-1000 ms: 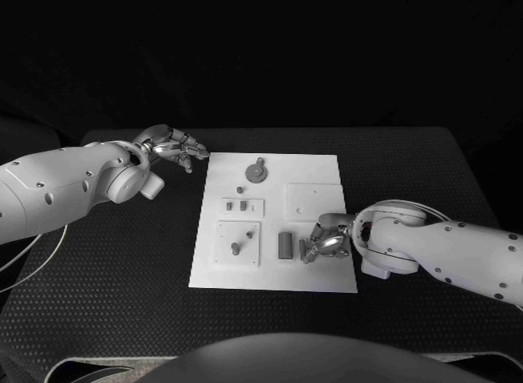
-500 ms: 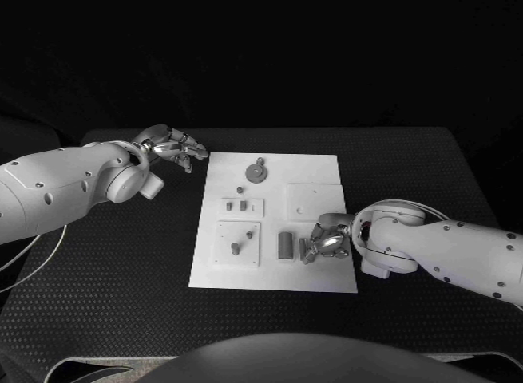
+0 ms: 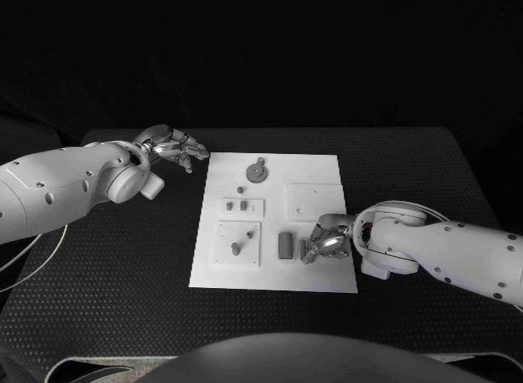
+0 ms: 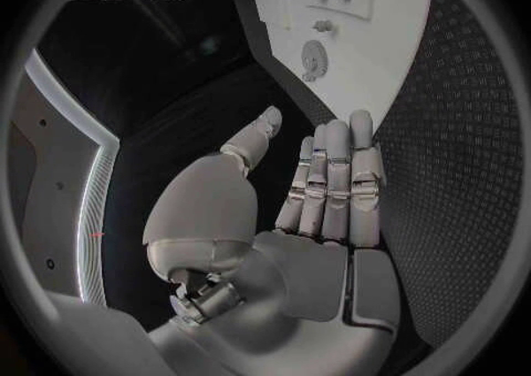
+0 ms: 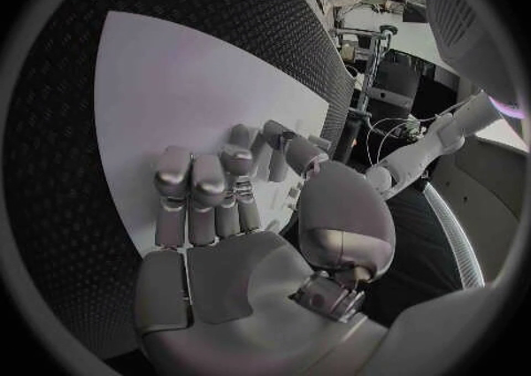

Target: Assemble the parts on the task board

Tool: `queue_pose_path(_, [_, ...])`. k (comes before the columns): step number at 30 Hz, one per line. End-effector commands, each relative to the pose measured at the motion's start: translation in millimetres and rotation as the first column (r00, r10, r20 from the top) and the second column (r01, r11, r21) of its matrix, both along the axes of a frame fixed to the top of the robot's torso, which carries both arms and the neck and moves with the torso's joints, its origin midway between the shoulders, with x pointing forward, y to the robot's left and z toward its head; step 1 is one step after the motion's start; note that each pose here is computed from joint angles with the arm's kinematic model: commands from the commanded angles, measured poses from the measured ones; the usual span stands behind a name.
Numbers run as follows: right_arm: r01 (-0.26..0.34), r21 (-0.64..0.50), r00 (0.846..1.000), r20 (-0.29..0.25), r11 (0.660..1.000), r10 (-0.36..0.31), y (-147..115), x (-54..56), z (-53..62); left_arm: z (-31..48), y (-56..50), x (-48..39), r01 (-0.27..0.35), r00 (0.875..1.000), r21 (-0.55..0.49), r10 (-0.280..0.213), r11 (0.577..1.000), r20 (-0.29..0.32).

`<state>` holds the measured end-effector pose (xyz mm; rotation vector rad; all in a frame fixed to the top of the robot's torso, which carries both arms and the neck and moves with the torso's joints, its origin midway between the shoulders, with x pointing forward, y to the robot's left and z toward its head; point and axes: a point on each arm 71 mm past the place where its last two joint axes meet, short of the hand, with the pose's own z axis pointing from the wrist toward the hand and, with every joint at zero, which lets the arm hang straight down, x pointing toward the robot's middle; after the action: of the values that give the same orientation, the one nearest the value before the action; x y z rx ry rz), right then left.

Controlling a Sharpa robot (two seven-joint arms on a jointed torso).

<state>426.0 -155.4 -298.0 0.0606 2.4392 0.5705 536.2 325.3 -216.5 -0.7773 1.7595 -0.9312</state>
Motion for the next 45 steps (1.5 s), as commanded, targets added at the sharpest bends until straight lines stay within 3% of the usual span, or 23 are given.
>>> queue_pose_path(1, [0.012,-0.005,1.0,0.003,1.0,-0.012,-1,1.6,-1.2,0.7,-2.7,-0.1,0.016,1.0,-0.005,-0.016,1.0,0.0])
queue_pose_path(20, [0.008,-0.059,0.999,-0.04,0.998,-0.01,0,2.0,-11.4,0.7,-1.8,-0.6,0.014,1.0,-0.003,-0.014,1.0,-0.002])
queue_pose_path(34, [0.006,-0.03,0.999,-0.041,1.0,-0.007,-4,-0.1,-10.6,0.8,-1.3,-0.5,0.012,1.0,-0.003,-0.012,1.0,-0.001])
queue_pose_path(40, [0.02,-0.025,0.999,-0.036,0.999,-0.021,-15,-3.4,-7.5,1.0,-0.7,-0.6,0.009,1.0,-0.002,-0.009,1.0,0.001])
queue_pose_path(45, [0.021,0.009,1.0,0.005,1.0,-0.021,-23,0.6,8.5,1.2,-0.7,-0.4,0.007,1.0,-0.005,-0.007,1.0,0.003])
